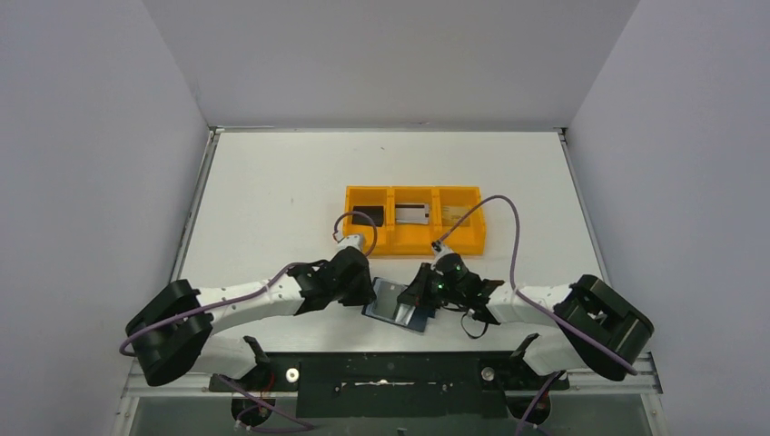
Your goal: Take the credit cards out of the card holder
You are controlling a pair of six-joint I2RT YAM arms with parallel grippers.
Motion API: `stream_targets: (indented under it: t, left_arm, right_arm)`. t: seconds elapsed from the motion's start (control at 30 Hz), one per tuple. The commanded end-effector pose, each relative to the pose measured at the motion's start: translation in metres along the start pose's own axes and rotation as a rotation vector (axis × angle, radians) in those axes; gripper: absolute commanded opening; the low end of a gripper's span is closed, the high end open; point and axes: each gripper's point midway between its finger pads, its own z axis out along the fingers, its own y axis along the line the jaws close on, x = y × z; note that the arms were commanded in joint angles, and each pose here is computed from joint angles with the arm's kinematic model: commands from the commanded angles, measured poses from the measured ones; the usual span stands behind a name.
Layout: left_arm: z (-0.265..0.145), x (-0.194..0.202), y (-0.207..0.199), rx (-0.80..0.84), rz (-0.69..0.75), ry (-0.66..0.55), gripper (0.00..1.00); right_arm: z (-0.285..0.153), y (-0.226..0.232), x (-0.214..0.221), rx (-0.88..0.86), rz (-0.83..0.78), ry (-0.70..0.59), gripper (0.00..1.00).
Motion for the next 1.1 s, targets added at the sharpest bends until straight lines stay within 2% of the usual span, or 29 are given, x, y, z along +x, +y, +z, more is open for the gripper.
stream_targets:
  t: [0.0, 0.17, 0.4, 0.6, 0.7, 0.9, 1.07]
  left_arm:
    - [-0.019, -0.019, -0.009, 0.059, -0.022, -0.14, 0.31]
    - [-0.03, -0.024, -0.021, 0.14, 0.005, -0.174, 0.46]
    - [-0.006, -0.013, -0.002, 0.005, 0.072, -0.093, 0.47]
    - [0.008, -0.008, 0.009, -0.046, 0.117, -0.059, 0.47]
    - [0.011, -0.011, 0.006, -0.056, 0.124, -0.054, 0.42]
    - [0.019, 0.011, 0.026, -0.115, 0.087, 0.002, 0.21]
    - [0.024, 0.023, 0.039, -0.159, 0.083, 0.037, 0.1]
  right_arm:
    - [0.015, 0.027, -0.013, -0.04, -0.208, 0.05, 0.05]
    - [0.03, 0.038, -0.012, -0.068, -0.296, 0.125, 0.06]
    - [0.038, 0.04, -0.012, -0.078, -0.31, 0.146, 0.07]
    - [0.041, 0.041, -0.011, -0.109, -0.281, 0.142, 0.08]
    - [0.042, 0.04, -0.01, -0.12, -0.252, 0.138, 0.09]
    - [0.044, 0.03, -0.013, -0.067, -0.138, 0.088, 0.19]
    - [0.041, 0.03, -0.012, -0.046, -0.063, 0.039, 0.24]
